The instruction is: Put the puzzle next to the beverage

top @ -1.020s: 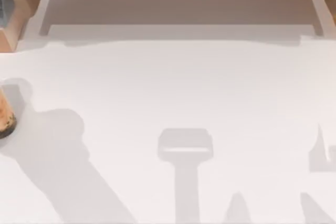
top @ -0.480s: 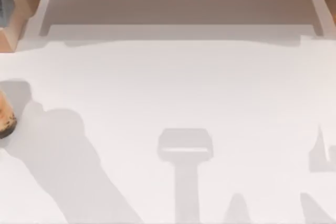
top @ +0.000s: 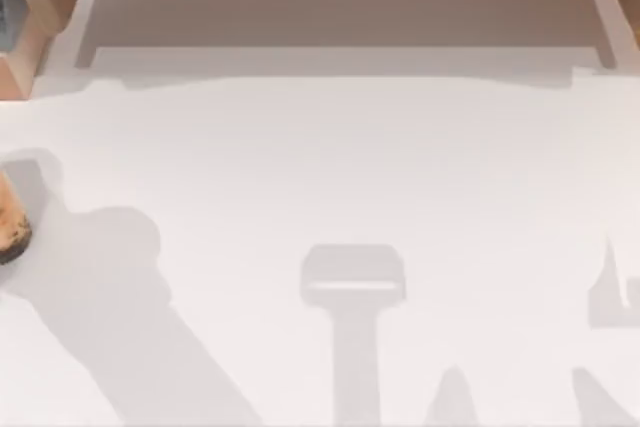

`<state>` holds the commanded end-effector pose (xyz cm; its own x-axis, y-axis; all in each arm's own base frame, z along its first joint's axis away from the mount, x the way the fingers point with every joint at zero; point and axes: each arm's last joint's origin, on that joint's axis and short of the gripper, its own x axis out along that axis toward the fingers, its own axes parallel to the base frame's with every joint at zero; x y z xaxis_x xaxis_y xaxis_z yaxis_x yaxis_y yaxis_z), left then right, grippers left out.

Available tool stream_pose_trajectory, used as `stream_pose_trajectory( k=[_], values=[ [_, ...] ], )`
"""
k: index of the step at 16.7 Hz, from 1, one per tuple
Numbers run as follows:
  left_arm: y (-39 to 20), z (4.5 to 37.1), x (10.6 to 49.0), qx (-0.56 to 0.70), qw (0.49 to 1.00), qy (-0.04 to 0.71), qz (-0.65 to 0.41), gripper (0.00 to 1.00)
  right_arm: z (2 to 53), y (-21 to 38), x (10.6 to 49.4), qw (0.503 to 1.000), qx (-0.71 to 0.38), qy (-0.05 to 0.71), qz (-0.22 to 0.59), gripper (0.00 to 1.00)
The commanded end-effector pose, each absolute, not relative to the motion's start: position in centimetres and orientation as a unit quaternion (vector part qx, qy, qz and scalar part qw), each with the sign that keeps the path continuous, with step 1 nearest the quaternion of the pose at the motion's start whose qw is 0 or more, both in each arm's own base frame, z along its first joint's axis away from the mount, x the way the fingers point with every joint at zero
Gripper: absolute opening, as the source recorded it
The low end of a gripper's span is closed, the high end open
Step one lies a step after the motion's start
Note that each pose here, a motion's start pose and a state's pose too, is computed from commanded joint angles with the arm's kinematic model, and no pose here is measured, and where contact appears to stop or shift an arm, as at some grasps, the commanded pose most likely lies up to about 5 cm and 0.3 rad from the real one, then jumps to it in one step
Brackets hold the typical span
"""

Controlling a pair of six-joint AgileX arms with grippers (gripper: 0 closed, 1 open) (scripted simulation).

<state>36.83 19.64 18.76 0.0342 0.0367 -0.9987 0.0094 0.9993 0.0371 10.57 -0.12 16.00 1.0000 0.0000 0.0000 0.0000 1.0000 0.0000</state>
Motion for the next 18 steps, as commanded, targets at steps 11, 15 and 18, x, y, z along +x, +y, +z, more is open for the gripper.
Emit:
stream_pose_trajectory(
  k=[11, 15, 18],
  values=[
    [19.58, 17.28, 36.59, 0.006, 0.704, 0.711, -0.001, 0.30, 16.00, -0.12, 10.57, 1.000, 0.000, 0.000, 0.000, 1.00],
    [19.58, 17.28, 36.59, 0.006, 0.704, 0.711, -0.001, 0.60, 16.00, -0.12, 10.57, 1.000, 0.000, 0.000, 0.000, 1.00],
    [19.58, 17.28, 36.59, 0.006, 0.704, 0.711, -0.001, 0.83, 16.00, -0.12, 10.57, 1.000, 0.000, 0.000, 0.000, 1.00]
  ],
)
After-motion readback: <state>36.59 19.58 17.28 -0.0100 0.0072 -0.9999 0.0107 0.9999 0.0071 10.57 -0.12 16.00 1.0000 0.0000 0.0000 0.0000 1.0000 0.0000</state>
